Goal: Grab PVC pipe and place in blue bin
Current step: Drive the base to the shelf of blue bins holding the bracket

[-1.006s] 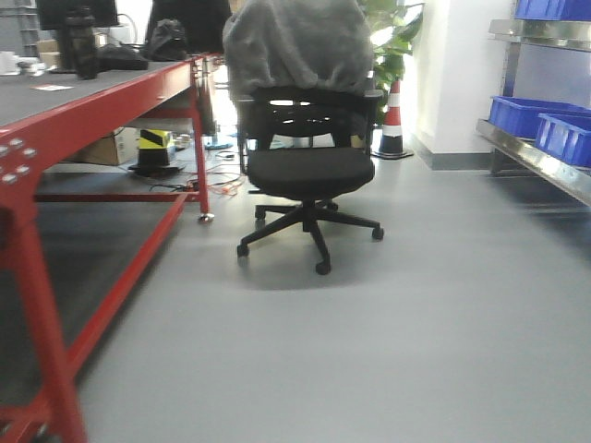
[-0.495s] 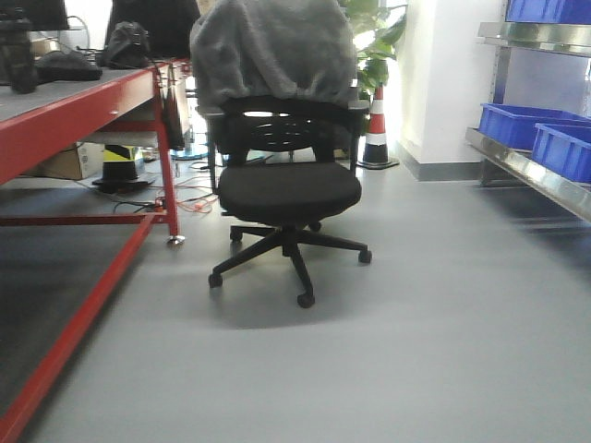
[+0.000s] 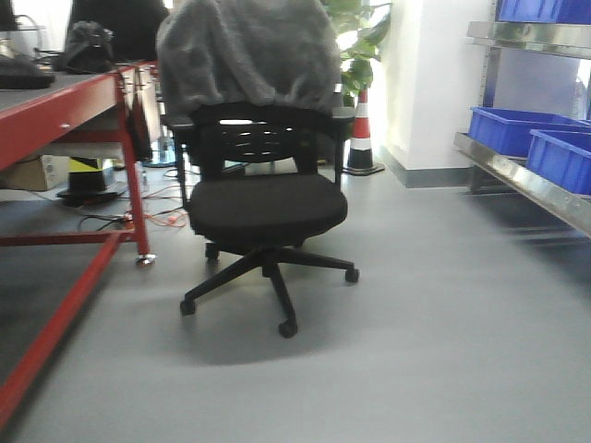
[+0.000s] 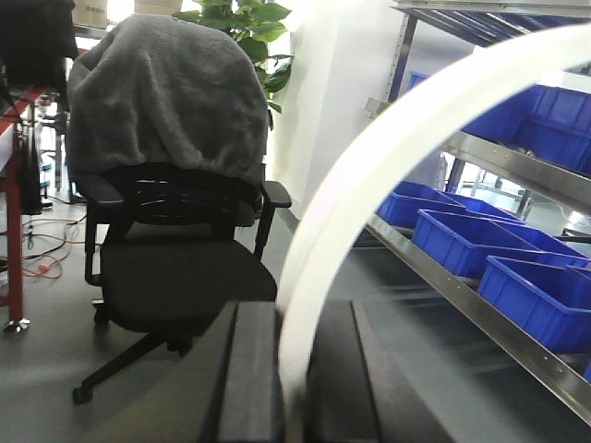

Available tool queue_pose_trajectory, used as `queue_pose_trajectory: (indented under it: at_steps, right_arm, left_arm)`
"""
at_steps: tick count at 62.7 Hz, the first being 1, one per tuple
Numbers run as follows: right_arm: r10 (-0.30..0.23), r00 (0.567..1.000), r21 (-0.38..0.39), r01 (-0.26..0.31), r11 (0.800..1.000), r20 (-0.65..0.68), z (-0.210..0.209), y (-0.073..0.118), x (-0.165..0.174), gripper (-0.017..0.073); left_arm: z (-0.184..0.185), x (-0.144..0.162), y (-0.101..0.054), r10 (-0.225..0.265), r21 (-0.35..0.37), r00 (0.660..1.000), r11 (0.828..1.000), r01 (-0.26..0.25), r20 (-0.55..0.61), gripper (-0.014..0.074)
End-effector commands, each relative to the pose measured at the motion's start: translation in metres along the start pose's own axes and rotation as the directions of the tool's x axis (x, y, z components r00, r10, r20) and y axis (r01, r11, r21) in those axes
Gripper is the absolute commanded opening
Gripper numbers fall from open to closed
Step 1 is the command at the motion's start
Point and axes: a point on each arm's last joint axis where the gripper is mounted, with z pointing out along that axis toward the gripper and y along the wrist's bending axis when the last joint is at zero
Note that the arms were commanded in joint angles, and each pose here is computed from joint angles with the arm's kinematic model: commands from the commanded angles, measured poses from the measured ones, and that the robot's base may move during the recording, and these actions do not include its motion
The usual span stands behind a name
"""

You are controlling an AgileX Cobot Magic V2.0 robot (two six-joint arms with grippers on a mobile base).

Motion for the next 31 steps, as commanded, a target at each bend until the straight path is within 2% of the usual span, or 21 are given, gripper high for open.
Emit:
queue_pose_trajectory:
  at_steps: [1,31]
  right_arm:
    - [-0.016,0.999,-0.009,0.017,1.0,0.033,-0.0012,0.0007,-0.0026,-0.0169]
    - [-0.016,0.999,-0.009,0.017,1.0,0.033,-0.0012,0.0007,-0.0026,-0.0169]
  left_arm:
    - [-0.0009,-0.0036,-0.0011,-0.005,0.009,1.0,1.0,0.004,0.03,-0.0111]
    - [-0.0009,-0.0036,-0.0011,-0.005,0.009,1.0,1.0,0.004,0.03,-0.0111]
